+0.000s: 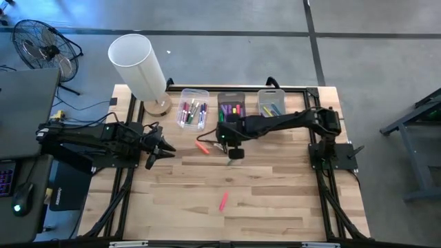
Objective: Pick & Place Markers
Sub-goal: Put the light green highlighter into the black bin
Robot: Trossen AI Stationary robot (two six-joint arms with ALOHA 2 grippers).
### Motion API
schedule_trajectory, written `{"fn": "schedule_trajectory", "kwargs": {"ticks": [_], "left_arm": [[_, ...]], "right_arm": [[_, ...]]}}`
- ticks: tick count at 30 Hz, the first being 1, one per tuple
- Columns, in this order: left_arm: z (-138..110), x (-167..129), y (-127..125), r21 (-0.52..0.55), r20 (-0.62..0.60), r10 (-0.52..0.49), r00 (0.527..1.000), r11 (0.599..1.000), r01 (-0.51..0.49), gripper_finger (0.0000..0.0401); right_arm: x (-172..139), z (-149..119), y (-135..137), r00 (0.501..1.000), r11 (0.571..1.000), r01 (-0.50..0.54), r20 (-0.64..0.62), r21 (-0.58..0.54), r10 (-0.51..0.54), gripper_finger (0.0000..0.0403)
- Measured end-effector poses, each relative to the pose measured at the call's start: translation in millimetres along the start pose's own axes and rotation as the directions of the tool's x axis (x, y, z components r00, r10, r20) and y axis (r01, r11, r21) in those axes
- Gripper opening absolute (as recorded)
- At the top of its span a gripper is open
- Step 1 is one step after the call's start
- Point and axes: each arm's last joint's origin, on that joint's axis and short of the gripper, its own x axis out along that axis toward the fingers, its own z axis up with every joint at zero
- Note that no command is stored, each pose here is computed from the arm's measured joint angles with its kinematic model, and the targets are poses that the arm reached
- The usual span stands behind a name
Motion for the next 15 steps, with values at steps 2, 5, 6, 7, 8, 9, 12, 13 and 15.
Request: {"fn": "schedule_trajectory", "kwargs": {"ticks": [2, 5, 6, 7, 8, 9, 12, 13, 15], "left_arm": [[0, 0, 0, -0.005, -0.001, 0.0, 1.0, 1.0, 0.0, 0.0117], [0, 0, 0, -0.01, -0.001, -0.001, 1.0, 1.0, 0.001, 0.0117], [0, 0, 0, -0.015, 0.001, -0.002, 1.0, 1.0, 0.002, 0.0117], [0, 0, 0, -0.024, 0.0, -0.002, 1.0, 1.0, 0.002, 0.0117], [0, 0, 0, -0.031, -0.002, -0.001, 1.0, 1.0, 0.001, 0.0117], [0, 0, 0, -0.033, 0.0, -0.001, 1.0, 0.999, 0.001, 0.0117], [0, 0, 0, -0.034, 0.002, -0.002, 1.0, 0.999, 0.002, 0.0117], [0, 0, 0, -0.034, 0.002, -0.002, 1.0, 0.999, 0.002, 0.0117], [0, 0, 0, -0.034, 0.003, -0.002, 1.0, 0.999, 0.002, 0.0117]], "right_arm": [[5, 3, -1, 1.0, 0.999, 0.006, 0.023, -0.04, -0.005, 0.0088], [14, 4, 2, 1.0, 0.995, -0.012, 0.025, -0.104, 0.015, 0.0094], [17, 4, 3, 0.999, 0.993, -0.027, 0.019, -0.119, 0.029, 0.0094], [21, 3, 5, 0.999, 0.99, -0.045, 0.002, -0.134, 0.046, 0.0094], [26, 2, 7, 0.998, 0.988, -0.054, -0.017, -0.144, 0.052, 0.0093], [29, 0, 8, 0.998, 0.986, -0.062, -0.032, -0.154, 0.058, 0.0092], [36, -1, 10, 0.997, 0.98, -0.075, -0.051, -0.187, 0.066, 0.0093], [38, -2, 10, 0.996, 0.976, -0.083, -0.056, -0.199, 0.073, 0.0094], [41, -2, 11, 0.995, 0.974, -0.095, -0.058, -0.205, 0.085, 0.0095]]}}
